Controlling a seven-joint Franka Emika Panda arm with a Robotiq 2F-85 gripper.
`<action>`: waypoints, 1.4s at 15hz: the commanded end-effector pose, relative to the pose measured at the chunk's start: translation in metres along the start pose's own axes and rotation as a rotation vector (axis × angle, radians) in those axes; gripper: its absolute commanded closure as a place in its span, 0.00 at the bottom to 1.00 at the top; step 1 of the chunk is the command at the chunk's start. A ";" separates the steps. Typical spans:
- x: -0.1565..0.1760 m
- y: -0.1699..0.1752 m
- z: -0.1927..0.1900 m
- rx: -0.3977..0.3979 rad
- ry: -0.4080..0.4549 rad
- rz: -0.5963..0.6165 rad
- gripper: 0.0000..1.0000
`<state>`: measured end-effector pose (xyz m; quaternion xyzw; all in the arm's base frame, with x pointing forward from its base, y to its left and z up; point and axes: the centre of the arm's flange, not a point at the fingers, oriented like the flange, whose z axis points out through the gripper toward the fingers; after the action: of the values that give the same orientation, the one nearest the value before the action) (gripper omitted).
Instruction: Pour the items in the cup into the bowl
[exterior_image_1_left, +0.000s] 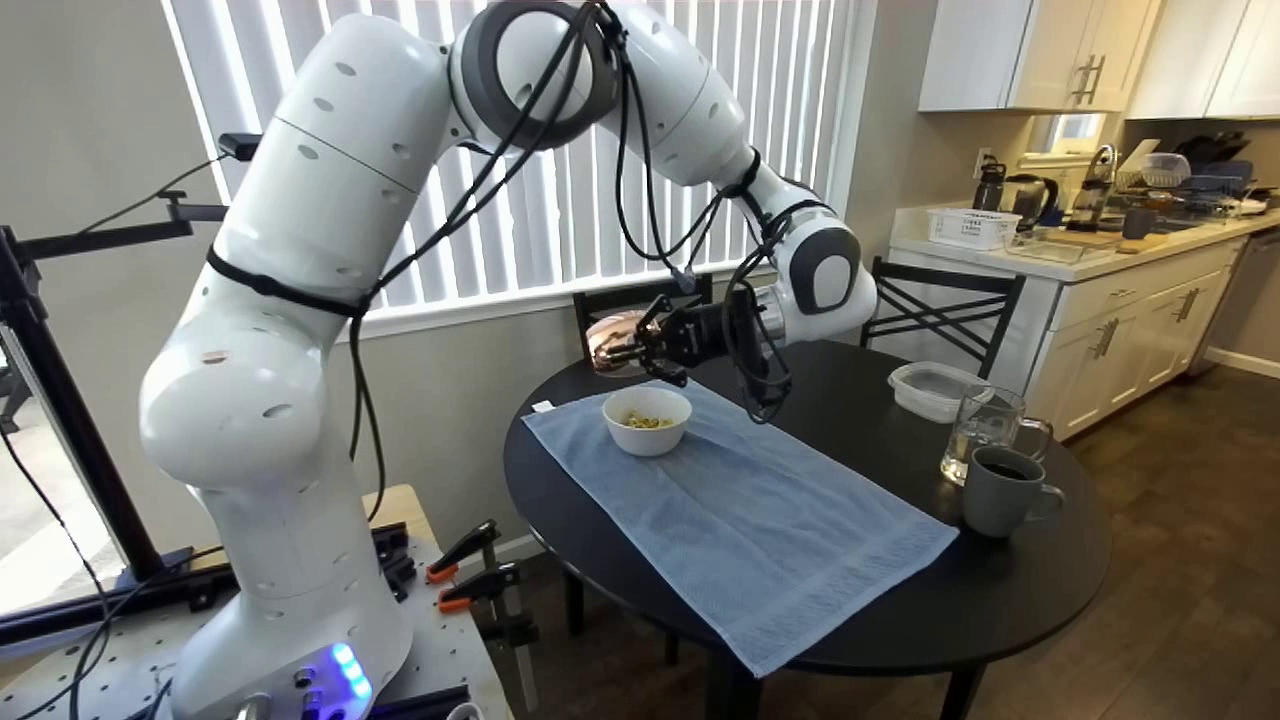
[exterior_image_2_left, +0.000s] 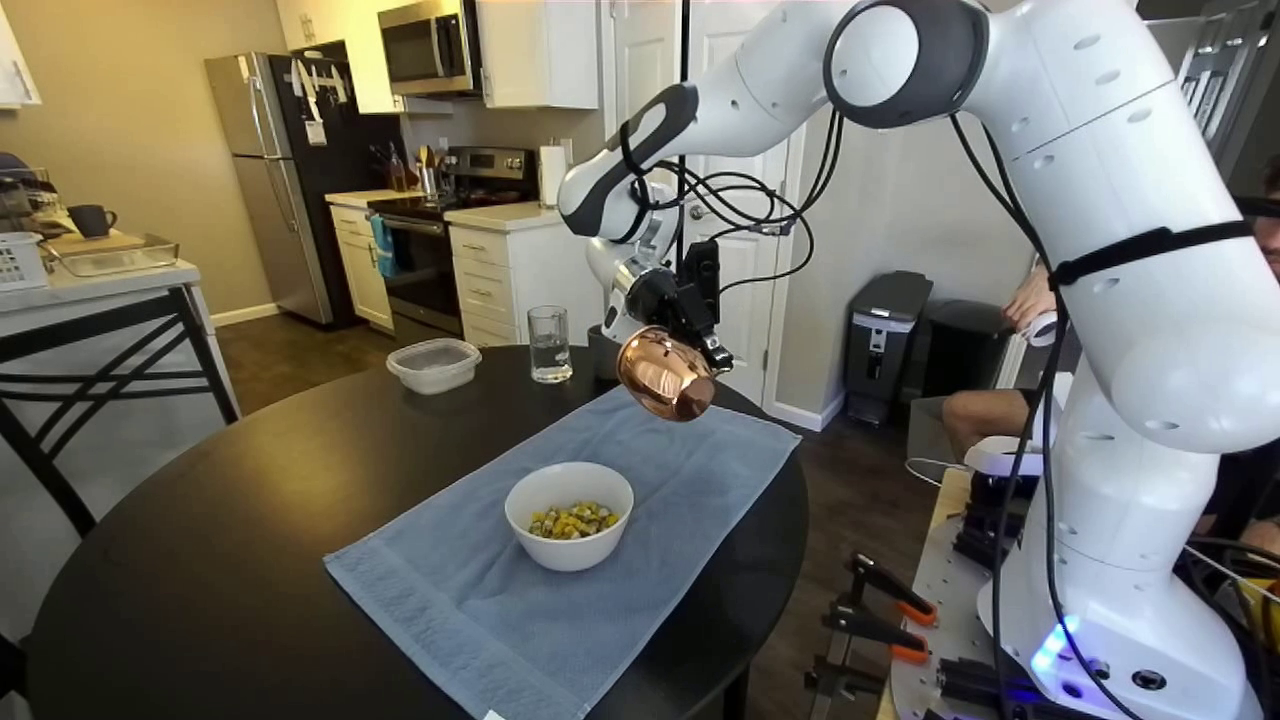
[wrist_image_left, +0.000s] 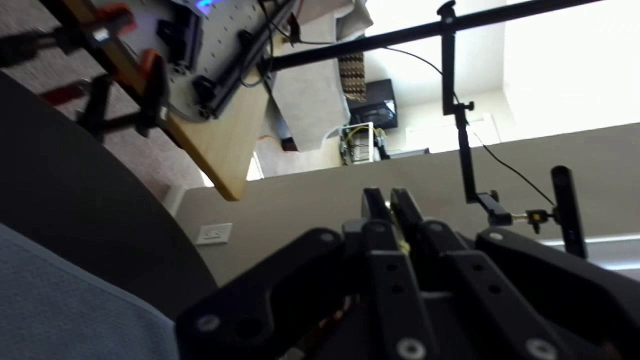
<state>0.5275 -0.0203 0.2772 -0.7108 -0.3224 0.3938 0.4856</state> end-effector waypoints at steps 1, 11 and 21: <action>-0.020 -0.009 -0.030 -0.173 -0.057 0.086 0.97; -0.019 0.009 -0.081 -0.658 -0.253 0.268 0.97; -0.002 0.014 -0.132 -1.172 -0.222 0.360 0.97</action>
<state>0.6342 -0.0898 0.2923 -0.8349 -0.4178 0.3542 -0.0531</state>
